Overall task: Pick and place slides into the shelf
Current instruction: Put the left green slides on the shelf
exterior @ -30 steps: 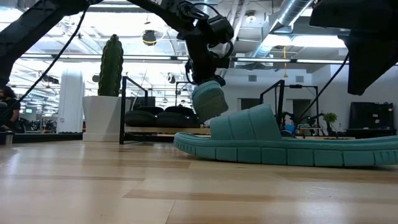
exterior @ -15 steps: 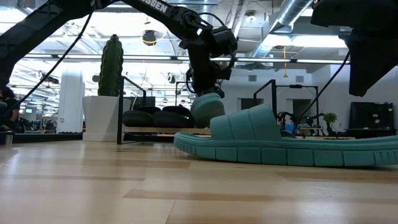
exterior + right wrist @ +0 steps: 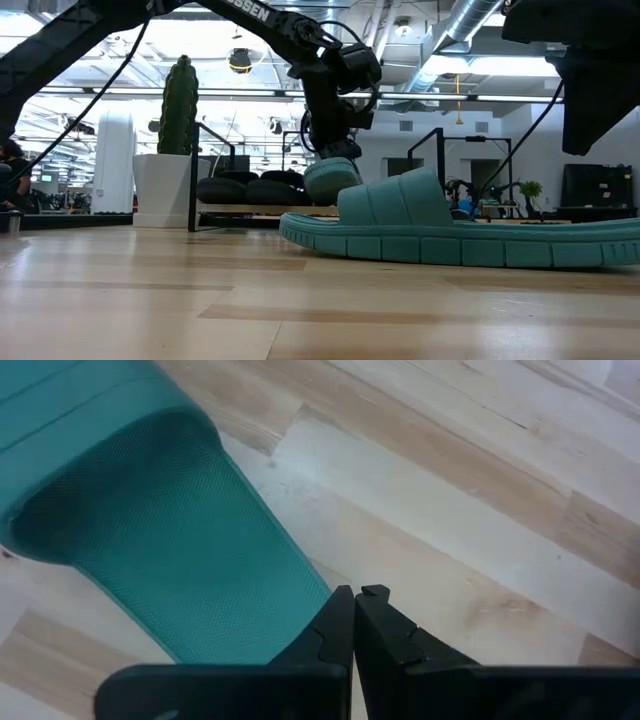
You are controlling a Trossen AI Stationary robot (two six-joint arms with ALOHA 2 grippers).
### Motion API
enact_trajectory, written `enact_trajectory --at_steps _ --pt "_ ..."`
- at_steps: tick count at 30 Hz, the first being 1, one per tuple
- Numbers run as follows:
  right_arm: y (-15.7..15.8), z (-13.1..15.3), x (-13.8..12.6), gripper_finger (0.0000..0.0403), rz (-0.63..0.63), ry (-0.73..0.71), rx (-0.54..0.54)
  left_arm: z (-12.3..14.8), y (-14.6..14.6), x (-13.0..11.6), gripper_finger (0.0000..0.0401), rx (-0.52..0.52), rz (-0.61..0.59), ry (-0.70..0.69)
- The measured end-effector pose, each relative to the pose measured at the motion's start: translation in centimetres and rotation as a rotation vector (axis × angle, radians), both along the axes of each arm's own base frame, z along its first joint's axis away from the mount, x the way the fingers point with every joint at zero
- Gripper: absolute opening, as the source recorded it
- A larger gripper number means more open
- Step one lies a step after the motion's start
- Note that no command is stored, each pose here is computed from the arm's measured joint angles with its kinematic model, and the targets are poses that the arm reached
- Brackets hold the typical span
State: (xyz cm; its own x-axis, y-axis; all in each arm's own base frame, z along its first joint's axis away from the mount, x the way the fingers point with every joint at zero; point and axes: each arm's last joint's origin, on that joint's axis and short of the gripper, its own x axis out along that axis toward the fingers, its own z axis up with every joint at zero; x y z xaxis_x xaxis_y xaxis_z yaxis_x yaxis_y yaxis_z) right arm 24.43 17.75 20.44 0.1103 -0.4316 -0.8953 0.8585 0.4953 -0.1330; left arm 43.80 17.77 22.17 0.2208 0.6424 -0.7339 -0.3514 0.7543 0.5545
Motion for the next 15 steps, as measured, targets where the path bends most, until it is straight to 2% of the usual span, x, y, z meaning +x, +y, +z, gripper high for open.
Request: enact_trajectory --at_steps 15 --pt "0.09 0.0 -0.07 0.0 0.011 0.004 -0.001 -0.03 -0.53 0.23 0.016 0.029 0.009 0.005"
